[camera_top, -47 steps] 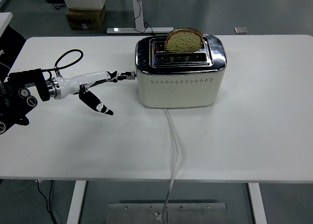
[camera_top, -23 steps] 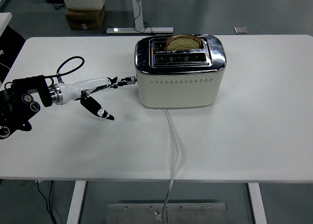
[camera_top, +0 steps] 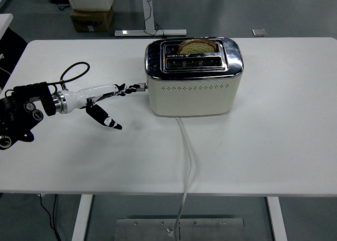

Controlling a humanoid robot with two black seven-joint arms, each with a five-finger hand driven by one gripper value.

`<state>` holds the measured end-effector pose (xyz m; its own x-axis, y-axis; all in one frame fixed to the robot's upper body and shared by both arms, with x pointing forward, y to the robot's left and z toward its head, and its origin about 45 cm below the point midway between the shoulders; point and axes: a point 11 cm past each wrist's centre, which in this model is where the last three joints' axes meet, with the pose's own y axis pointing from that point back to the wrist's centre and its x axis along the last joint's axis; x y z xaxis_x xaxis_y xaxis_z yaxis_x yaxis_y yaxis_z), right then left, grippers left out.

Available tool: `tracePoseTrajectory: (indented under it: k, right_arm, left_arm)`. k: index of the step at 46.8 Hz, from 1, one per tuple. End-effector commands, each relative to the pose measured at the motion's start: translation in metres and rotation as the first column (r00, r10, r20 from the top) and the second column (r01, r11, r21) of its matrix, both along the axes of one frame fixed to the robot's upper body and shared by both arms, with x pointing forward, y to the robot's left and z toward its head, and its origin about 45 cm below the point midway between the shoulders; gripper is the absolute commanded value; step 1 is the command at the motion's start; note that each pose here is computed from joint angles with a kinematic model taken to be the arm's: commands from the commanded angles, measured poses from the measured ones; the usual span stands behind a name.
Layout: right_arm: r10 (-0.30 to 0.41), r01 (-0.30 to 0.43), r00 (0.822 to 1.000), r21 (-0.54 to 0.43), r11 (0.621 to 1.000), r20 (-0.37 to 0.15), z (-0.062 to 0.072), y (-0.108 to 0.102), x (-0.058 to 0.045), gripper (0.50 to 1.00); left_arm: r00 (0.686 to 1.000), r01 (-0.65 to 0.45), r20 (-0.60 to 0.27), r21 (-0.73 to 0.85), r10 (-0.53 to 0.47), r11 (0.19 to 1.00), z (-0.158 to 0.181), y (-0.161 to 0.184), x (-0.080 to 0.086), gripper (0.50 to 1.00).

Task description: Press down toaster

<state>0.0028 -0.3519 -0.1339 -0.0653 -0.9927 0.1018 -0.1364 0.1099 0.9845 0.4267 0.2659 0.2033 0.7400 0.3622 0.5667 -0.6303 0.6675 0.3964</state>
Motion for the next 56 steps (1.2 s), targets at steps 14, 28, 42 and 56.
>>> tracePoseTrajectory:
  k: [14,28,42,56]
  right_arm:
    - [0.000,0.000,1.000,0.000,1.000,-0.001,0.000,0.000,0.000,0.998]
    - [0.000,0.000,1.000,0.000,1.000,0.001,0.000,0.000,0.000,1.000]
    - [0.000,0.000,1.000,0.000,1.000,0.001,0.000,0.000,0.000,0.998]
    - [0.000,0.000,1.000,0.000,1.000,0.001,0.000,0.000,0.000,0.998]
  left_arm:
    - [1.000,-0.009,-0.016,-0.009,0.009,1.000,-0.007,0.000,-0.001,1.000]
    - [0.999,-0.020,-0.046,-0.018,0.019,1.000,-0.019,0.001,-0.008,1.000]
    - [0.996,-0.055,-0.074,-0.010,0.054,0.998,-0.031,0.013,-0.012,1.000]
    - [0.992,-0.099,-0.091,-0.070,0.092,0.993,-0.027,0.019,-0.011,1.000]
